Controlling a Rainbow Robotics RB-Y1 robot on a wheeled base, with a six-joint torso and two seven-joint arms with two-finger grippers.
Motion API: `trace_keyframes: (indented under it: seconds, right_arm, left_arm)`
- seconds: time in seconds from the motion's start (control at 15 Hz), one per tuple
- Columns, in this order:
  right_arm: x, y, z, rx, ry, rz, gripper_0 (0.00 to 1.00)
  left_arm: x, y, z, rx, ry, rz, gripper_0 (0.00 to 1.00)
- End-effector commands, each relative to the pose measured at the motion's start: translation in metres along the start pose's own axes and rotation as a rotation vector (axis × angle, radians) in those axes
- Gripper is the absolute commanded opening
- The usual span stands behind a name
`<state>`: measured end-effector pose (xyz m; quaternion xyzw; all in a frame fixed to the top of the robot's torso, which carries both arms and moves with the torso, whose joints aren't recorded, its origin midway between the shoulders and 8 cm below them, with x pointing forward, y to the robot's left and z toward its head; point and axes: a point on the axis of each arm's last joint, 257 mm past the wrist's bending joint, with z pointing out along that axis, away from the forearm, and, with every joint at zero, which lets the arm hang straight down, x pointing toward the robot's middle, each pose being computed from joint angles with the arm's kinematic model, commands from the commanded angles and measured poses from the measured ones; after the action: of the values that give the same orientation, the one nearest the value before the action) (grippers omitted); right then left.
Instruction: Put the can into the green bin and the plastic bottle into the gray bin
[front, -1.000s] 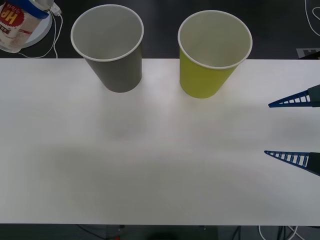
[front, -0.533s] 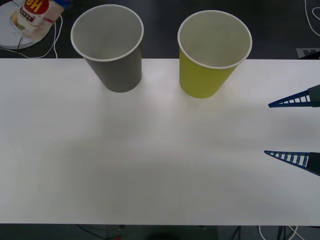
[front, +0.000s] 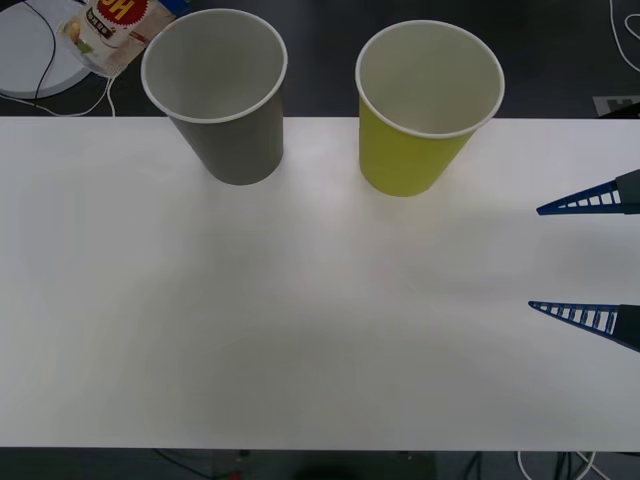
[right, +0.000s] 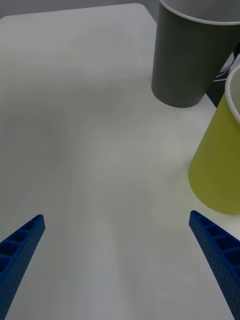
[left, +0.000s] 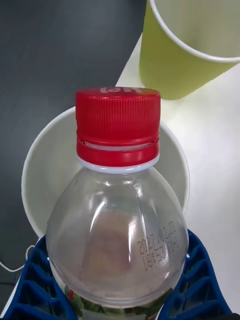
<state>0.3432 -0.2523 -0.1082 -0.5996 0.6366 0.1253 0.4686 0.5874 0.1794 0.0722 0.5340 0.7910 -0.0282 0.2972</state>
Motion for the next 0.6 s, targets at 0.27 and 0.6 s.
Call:
trace_keyframes:
  seconds: [0.27, 0.6]
  right_arm:
    - [0.000, 0.000, 0.000, 0.000, 0.000, 0.000, 1.00]
    - [0.000, 0.000, 0.000, 0.000, 0.000, 0.000, 1.00]
  left_arm:
    - [-0.016, 0.006, 0.012, -0.007, -0.020, -0.053, 0.00]
    - [-0.027, 0.012, 0.019, -0.048, -0.026, -0.048, 0.00]
